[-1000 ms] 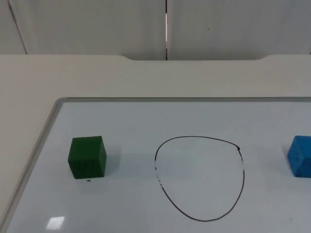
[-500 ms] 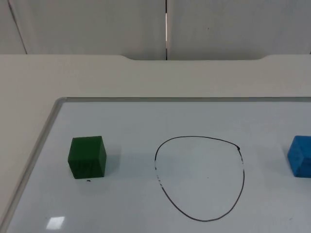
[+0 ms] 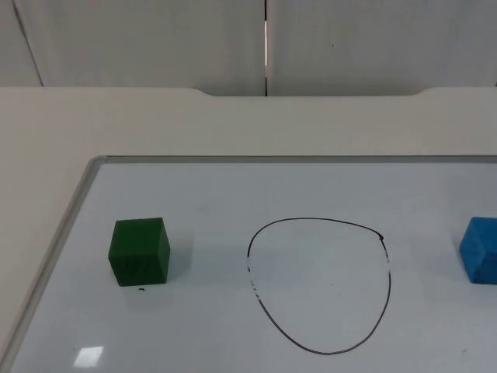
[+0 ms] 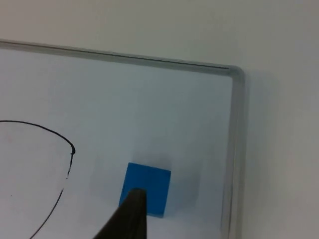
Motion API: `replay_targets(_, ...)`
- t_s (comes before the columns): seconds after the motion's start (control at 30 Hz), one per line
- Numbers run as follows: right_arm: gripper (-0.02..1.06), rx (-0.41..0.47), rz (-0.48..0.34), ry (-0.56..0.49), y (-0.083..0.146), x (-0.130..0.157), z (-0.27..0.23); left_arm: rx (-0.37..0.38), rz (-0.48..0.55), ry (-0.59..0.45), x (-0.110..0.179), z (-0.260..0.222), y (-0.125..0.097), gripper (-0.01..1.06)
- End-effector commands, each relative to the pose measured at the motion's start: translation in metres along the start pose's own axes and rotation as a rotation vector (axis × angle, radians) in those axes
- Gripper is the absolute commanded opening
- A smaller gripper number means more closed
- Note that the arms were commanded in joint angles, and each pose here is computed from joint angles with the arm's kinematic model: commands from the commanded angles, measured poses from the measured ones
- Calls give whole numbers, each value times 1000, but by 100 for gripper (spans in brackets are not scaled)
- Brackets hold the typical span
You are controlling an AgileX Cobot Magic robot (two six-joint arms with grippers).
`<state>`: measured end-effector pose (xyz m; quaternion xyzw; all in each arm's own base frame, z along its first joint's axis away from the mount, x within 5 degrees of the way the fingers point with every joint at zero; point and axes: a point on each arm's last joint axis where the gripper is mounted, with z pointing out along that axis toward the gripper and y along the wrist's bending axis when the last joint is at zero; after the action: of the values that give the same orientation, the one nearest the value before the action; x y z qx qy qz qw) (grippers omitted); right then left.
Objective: Push the two cubes into the marked area.
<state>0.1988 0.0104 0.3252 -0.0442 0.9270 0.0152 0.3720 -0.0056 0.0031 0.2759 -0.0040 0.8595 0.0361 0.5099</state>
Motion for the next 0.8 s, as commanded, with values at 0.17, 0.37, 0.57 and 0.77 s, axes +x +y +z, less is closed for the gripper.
replay_targets(0.17,105,11,-3,25,-3,-5,21,13,-26,-7,1,1,-1,104)
replay_targets(0.37,101,11,-2,26,-3,-6,23,69,-64,-76,-9,-7,-6,100)
replay_targets(0.57,78,10,2,-9,-3,-9,23,101,-95,-127,-25,-7,-8,75)
replay_targets(0.77,71,10,2,-16,-3,-9,23,119,-107,-89,-45,15,-9,43)
